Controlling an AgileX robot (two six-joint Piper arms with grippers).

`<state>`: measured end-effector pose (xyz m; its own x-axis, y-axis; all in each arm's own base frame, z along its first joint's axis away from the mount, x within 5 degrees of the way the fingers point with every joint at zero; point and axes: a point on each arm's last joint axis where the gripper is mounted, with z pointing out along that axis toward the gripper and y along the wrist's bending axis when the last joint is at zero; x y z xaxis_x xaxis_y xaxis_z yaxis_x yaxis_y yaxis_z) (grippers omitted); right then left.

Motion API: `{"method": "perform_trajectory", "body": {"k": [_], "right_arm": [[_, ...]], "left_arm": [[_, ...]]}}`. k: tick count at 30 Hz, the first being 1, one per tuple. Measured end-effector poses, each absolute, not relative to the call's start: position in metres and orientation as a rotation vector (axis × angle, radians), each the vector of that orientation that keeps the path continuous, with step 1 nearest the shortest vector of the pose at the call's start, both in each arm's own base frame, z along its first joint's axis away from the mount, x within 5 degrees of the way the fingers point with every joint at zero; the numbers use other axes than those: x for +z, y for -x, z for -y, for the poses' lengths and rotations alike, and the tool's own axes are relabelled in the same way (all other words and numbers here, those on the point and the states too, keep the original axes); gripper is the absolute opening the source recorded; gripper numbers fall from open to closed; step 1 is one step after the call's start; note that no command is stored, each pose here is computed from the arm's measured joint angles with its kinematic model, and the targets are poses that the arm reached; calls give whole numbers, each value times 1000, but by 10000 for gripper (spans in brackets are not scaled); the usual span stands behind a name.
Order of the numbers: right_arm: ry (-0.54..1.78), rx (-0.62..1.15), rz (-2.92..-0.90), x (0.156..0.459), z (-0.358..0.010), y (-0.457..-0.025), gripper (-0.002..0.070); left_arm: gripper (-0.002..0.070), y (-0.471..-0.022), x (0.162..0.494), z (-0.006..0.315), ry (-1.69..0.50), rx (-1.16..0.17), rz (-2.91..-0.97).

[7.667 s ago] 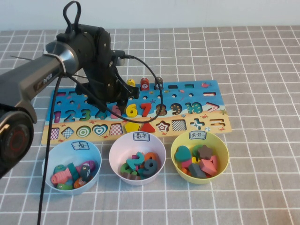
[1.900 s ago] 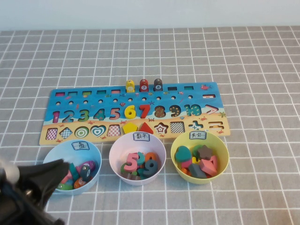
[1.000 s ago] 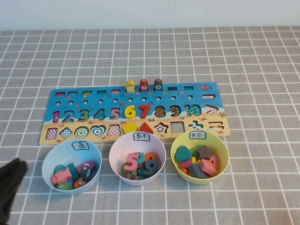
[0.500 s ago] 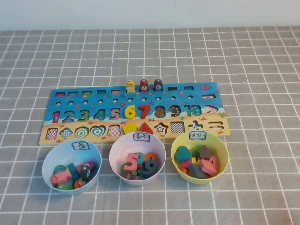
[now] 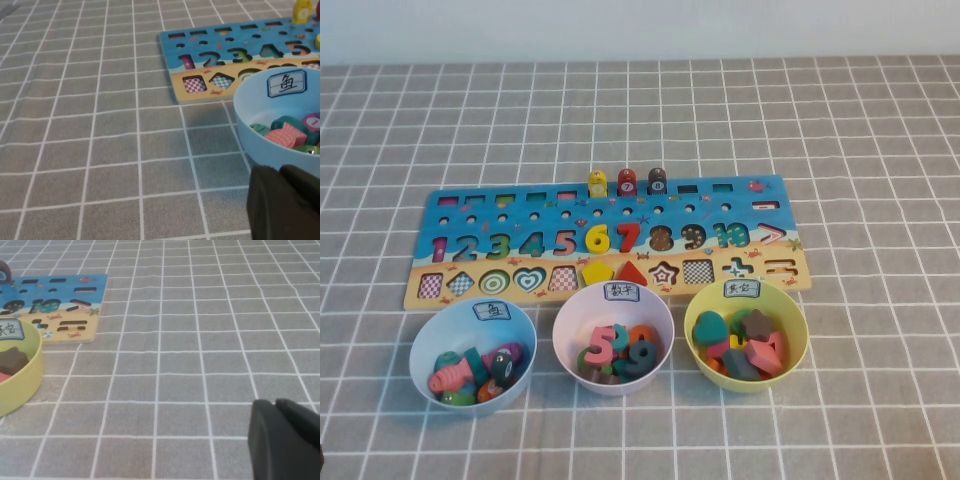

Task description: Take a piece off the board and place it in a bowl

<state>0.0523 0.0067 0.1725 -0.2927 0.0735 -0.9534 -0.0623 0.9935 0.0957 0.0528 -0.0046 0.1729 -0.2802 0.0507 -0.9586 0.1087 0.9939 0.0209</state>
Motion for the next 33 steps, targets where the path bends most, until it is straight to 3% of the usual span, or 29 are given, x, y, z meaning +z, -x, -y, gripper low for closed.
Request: {"method": "perform_trajectory", "body": {"k": [33], "right_arm": [[-8,133,-1863,172,-7,-52,-17]], "left_arm": [[0,-53,172,4,-118,-51,-1865]]}}
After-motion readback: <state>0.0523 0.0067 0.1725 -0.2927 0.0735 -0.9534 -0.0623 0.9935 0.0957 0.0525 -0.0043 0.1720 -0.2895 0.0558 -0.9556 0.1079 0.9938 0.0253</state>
